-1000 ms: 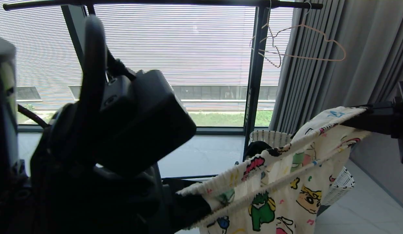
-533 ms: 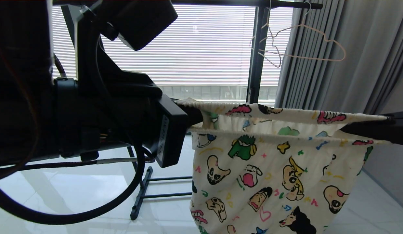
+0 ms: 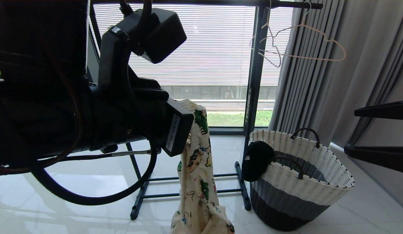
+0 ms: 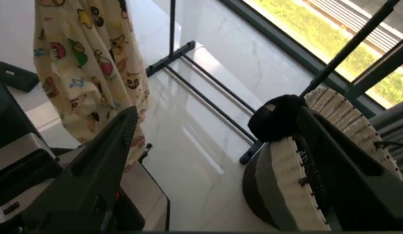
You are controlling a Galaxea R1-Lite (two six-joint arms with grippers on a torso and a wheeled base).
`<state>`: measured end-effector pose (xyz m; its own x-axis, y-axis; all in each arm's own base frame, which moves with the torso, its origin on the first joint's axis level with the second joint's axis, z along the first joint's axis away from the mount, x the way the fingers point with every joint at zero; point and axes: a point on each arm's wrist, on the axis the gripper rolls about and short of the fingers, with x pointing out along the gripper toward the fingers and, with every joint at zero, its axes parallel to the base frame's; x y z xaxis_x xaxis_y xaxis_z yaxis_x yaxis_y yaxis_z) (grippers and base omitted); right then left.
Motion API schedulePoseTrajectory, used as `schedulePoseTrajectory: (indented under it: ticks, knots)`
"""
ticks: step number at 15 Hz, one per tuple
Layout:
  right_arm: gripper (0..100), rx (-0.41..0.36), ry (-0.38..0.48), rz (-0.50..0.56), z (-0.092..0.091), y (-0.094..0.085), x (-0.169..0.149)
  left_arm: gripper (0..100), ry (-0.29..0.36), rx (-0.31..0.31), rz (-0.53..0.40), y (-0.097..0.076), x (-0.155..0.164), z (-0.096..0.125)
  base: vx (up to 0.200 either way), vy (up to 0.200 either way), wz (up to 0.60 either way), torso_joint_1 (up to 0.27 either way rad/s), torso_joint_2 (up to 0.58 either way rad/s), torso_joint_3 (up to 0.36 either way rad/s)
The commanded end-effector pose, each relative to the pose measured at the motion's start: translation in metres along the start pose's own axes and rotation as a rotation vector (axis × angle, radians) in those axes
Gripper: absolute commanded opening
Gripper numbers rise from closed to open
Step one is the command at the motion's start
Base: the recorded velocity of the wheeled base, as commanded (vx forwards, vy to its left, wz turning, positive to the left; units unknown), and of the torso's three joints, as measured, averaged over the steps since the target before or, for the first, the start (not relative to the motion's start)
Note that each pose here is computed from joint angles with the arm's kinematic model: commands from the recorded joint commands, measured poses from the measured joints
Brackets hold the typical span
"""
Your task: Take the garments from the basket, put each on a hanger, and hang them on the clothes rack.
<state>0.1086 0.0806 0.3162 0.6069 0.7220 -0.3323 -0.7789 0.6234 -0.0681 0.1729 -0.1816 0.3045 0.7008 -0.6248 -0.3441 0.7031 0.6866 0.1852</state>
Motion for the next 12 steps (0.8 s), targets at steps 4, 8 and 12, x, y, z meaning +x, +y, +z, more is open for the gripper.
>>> schedulePoseTrajectory:
  ticks: [4, 8, 12]
  knots:
    - [100, 0.169, 0.202, -0.486, -0.040, -0.034, -0.026, 0, 0.190, 0.000, 0.358, 0.048, -0.003, -0.041, 0.000, 0.000, 0.00, 0.000, 0.00, 0.000]
    - [100, 0.164, 0.186, -0.709, -0.068, -0.051, -0.023, 0, 0.303, -0.038, 0.601, 0.097, -0.040, -0.077, 0.000, 0.000, 0.00, 0.000, 0.00, 0.000]
    - [100, 0.085, 0.221, -0.729, -0.082, -0.045, -0.025, 0, 0.375, -0.106, 0.756, 0.118, -0.063, -0.098, 0.000, 0.000, 0.00, 0.000, 0.00, 0.000]
